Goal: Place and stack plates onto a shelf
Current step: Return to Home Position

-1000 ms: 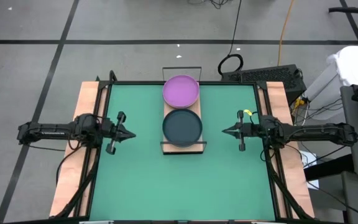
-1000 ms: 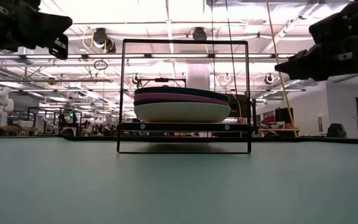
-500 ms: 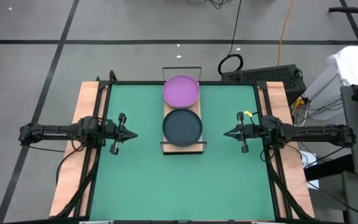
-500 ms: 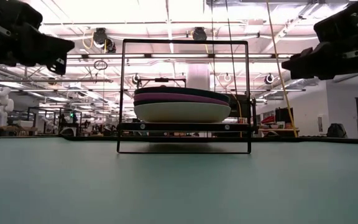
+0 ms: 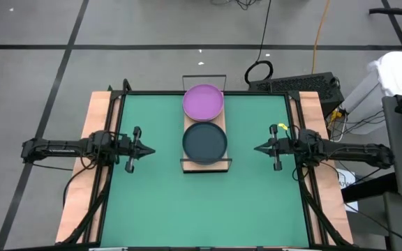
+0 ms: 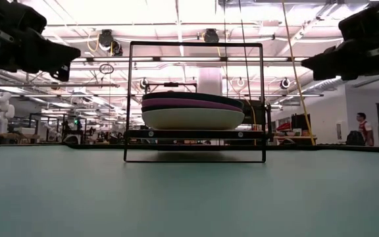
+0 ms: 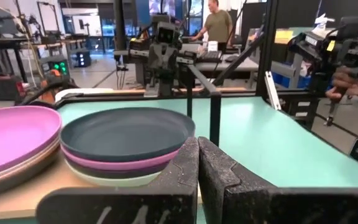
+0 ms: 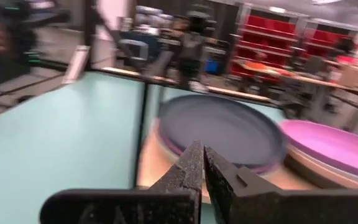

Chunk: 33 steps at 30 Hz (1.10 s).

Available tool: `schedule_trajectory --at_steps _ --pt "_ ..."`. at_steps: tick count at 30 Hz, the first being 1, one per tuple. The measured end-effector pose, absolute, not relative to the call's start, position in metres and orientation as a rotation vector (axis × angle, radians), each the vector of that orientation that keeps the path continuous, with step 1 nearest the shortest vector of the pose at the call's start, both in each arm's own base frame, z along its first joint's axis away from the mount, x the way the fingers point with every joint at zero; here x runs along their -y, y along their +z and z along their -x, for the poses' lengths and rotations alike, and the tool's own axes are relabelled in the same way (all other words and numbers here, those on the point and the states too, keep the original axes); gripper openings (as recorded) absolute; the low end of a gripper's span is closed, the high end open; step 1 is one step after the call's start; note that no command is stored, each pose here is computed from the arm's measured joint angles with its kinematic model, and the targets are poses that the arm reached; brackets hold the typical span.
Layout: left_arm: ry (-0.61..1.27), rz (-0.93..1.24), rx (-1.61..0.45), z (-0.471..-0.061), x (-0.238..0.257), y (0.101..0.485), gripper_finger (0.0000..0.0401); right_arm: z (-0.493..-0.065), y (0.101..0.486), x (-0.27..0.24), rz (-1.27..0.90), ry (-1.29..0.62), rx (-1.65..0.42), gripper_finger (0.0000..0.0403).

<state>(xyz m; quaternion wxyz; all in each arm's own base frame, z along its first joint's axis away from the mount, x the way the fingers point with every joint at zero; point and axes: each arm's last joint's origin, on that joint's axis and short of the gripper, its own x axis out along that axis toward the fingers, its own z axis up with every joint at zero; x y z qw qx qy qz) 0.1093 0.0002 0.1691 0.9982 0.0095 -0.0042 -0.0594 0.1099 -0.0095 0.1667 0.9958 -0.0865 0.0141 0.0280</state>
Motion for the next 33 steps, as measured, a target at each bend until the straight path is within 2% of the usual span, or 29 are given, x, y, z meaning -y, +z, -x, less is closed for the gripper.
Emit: schedule_trajectory --at_steps 7,18,33 --pt "-0.096 -0.021 -0.059 -0.109 -0.001 0.163 0.0001 -0.105 0.169 0.014 0.166 -0.110 -0.009 0.0000" --pt "-0.075 -0.022 -0.079 -0.109 -0.001 0.161 0.0001 -0.100 0.168 0.007 0.116 0.008 -0.002 0.0000" --pt "-0.075 -0.018 -0.084 -0.109 -0.001 0.160 0.0001 -0.098 0.168 -0.003 0.099 0.037 0.008 0.0000"
